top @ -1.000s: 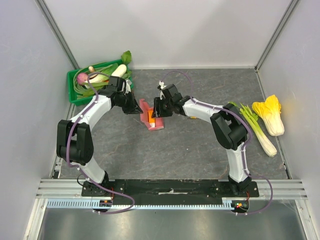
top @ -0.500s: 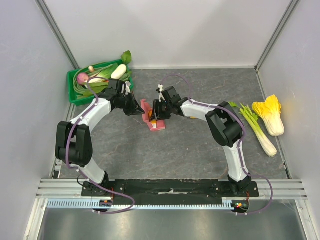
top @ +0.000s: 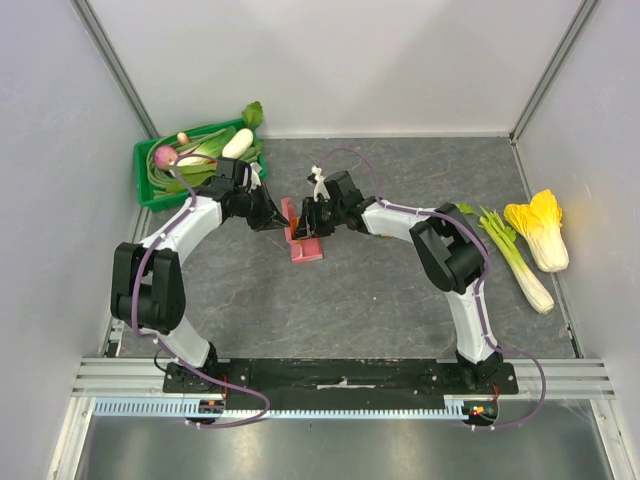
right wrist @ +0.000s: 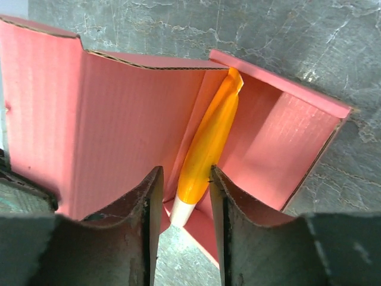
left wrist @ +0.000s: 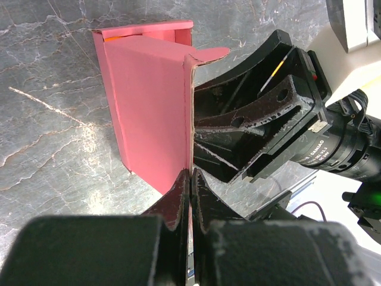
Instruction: Unpack the express box
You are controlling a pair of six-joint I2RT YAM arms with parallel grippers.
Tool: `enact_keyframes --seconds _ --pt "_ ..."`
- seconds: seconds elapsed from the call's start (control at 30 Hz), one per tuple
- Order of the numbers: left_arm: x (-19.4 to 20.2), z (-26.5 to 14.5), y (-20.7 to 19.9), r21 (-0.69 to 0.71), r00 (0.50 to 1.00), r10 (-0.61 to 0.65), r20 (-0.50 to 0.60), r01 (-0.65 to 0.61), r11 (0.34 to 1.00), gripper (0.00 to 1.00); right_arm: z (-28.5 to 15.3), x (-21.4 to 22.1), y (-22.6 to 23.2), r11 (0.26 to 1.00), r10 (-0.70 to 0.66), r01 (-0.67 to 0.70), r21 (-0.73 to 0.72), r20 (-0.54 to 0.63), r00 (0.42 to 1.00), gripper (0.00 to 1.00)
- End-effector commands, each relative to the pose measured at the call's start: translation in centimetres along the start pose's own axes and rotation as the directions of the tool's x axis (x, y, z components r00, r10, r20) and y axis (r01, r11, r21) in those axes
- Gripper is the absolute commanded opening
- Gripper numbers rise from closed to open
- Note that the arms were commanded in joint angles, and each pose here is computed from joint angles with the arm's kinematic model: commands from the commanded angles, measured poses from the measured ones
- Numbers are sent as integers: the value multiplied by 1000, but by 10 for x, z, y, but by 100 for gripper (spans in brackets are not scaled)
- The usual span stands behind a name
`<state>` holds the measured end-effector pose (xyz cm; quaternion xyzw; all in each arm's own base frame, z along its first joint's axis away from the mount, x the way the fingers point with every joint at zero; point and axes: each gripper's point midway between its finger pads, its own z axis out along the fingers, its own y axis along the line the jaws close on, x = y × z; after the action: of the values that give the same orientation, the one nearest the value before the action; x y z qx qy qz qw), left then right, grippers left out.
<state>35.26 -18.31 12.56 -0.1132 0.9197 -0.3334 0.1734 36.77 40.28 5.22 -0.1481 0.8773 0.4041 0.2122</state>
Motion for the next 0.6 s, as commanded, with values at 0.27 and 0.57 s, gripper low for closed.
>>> enact_keyframes --seconds 0.27,0.57 --pt "-6 -9 -14 43 999 5 42 -7 999 2 11 1 -11 999 -6 7 52 -21 1000 48" --pt "-6 -7 -14 45 999 5 37 -7 999 2 16 6 -15 997 -19 23 70 -46 999 43"
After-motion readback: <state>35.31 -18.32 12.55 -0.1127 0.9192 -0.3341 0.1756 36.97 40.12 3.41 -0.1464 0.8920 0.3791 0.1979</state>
